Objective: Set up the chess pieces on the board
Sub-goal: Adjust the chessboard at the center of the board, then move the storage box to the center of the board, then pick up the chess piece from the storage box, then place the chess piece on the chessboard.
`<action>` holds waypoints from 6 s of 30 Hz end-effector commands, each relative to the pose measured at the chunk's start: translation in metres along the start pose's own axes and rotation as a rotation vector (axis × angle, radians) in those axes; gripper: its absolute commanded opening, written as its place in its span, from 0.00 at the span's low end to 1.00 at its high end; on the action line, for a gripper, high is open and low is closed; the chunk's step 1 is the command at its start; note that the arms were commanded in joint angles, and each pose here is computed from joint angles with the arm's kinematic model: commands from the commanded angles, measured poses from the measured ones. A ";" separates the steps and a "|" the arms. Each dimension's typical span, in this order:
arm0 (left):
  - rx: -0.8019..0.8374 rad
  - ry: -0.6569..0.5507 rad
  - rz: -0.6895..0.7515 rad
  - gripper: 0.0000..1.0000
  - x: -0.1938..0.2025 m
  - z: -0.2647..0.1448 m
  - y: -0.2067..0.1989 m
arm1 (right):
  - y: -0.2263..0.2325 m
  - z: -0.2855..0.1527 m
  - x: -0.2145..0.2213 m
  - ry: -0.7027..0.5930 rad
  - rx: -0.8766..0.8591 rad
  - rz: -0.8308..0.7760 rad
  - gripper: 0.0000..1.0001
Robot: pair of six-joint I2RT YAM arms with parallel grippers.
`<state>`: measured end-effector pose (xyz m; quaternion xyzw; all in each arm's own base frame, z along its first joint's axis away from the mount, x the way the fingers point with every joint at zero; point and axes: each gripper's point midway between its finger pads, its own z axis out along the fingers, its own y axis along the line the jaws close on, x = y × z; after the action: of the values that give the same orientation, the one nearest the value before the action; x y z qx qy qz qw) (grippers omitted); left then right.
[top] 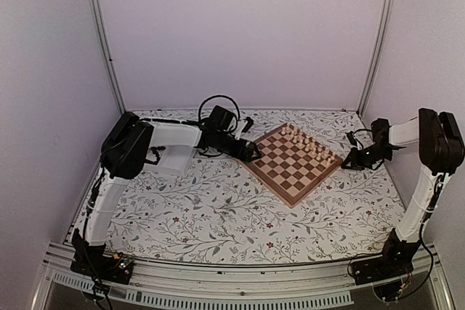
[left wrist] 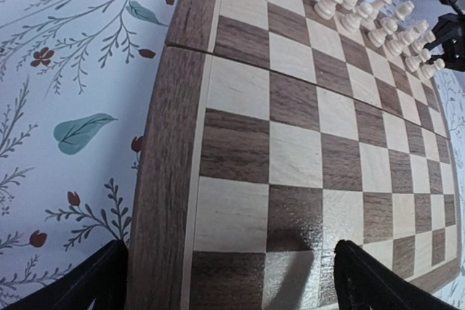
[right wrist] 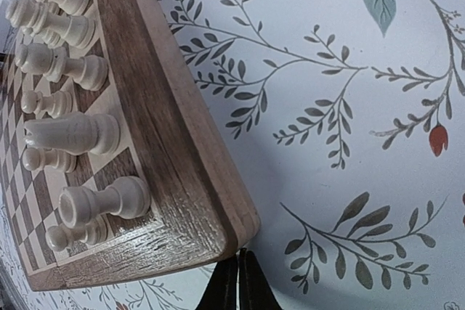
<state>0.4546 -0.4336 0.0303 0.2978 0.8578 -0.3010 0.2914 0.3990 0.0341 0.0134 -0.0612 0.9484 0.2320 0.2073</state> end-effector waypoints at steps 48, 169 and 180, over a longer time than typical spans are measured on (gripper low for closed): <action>-0.580 0.188 -0.132 0.99 0.044 -0.177 0.103 | 0.012 -0.054 -0.026 -0.126 -0.008 -0.149 0.46; -0.320 0.271 0.224 0.08 0.030 -0.156 -0.092 | 0.024 -0.052 -0.024 -0.100 -0.093 -0.227 0.45; -0.109 0.240 0.372 0.08 0.015 -0.073 -0.186 | 0.025 -0.052 -0.023 -0.099 -0.099 -0.226 0.45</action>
<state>0.3064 -0.4604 0.1262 0.4371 0.8554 -0.1231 0.2492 0.3905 0.0315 0.0723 -0.1592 0.9148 0.2530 0.2715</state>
